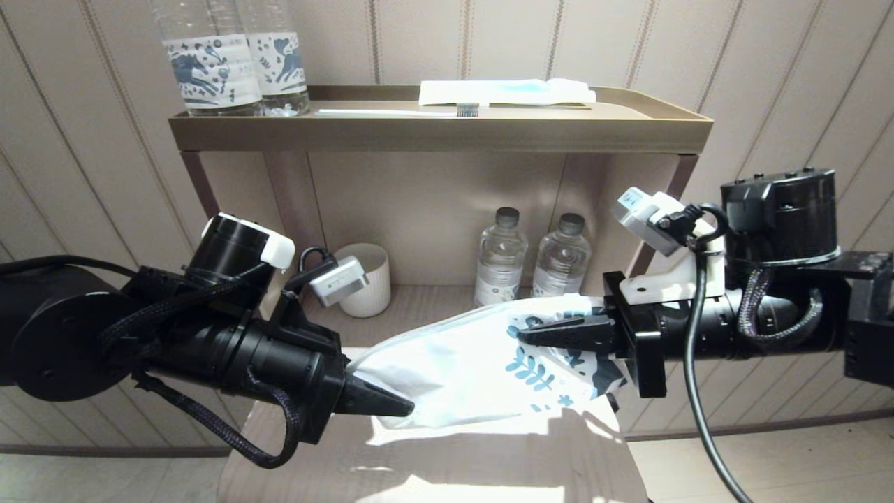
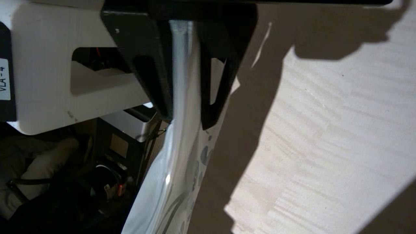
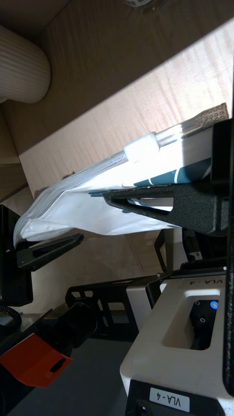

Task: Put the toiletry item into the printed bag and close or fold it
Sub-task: Hand it to the other hand

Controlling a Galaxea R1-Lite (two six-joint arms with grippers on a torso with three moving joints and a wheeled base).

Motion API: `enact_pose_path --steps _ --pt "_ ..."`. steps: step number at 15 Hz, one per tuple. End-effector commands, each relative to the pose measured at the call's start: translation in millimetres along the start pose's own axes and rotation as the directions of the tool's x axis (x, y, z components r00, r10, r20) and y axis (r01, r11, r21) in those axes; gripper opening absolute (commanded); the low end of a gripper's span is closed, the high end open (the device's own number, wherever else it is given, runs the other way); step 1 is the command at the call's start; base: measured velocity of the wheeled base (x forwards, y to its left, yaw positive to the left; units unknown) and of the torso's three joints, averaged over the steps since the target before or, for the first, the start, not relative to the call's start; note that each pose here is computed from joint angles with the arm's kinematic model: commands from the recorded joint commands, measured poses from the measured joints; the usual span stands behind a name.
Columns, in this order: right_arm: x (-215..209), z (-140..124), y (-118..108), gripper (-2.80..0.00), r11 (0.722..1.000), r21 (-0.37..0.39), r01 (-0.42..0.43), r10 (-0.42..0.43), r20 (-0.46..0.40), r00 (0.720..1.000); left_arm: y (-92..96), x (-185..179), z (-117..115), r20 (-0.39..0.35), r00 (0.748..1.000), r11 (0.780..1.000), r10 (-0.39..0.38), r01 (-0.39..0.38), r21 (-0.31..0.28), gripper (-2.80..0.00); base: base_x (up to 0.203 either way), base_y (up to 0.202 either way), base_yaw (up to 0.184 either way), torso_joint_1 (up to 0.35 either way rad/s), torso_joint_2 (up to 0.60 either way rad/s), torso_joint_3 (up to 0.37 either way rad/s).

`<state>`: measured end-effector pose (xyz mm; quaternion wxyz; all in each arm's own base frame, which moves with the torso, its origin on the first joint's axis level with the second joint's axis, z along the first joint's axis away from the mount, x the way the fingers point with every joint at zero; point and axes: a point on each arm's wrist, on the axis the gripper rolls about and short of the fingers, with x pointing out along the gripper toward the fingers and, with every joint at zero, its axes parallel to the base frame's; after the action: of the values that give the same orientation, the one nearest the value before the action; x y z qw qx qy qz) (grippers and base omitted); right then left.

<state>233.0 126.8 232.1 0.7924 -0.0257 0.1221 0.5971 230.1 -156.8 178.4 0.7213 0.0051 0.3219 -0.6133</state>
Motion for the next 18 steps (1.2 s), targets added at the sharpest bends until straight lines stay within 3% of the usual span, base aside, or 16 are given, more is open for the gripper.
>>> enact_pose_path --steps 1,3,8,10,12,16,18 --pt "0 -1 0 -2.8 1.0 -0.003 -0.002 0.002 0.001 1.0 -0.9 0 -1 0.001 1.0 1.0 -0.002 0.002 0.004 0.0 0.0 0.0 0.0 0.0 0.0 0.0" --pt "0 -4 0 -2.8 1.0 -0.016 -0.002 0.002 -0.007 1.0 -2.4 -11 4 0.037 0.999 1.0 0.021 -0.022 0.021 0.0 0.0 0.0 0.0 0.0 0.0 0.0" --pt "1 -21 0 -2.8 0.985 -0.169 0.025 -0.034 -0.054 0.998 -20.7 -63 23 0.21 0.971 0.986 0.115 -0.138 0.096 0.0 0.0 0.0 0.0 0.0 0.0 0.0" --pt "1 -28 1 -2.8 0.965 -0.239 0.109 -0.134 -0.088 0.987 -25.3 -55 26 0.198 0.977 0.988 0.083 -0.107 0.112 0.0 0.0 0.0 0.0 0.0 0.0 0.0" --pt "4 -26 -2 -2.8 0.943 -0.299 0.148 -0.165 -0.031 0.986 -22.0 -37 35 0.171 0.983 0.99 0.061 -0.082 0.115 0.0 0.0 0.0 0.0 0.0 0.0 0.0" --pt "13 -30 0 -2.8 0.94 -0.311 0.139 -0.147 -0.003 0.989 -11.5 11 45 0.094 0.995 0.992 0.012 -0.024 0.126 0.0 0.0 0.0 0.0 0.0 0.0 0.0" --pt "17 -32 4 -2.8 0.945 -0.306 0.115 -0.124 -0.013 0.992 -10.8 23 55 0.097 0.995 0.989 -0.01 -0.005 0.15 0.0 0.0 0.0 0.0 0.0 0.0 0.0"
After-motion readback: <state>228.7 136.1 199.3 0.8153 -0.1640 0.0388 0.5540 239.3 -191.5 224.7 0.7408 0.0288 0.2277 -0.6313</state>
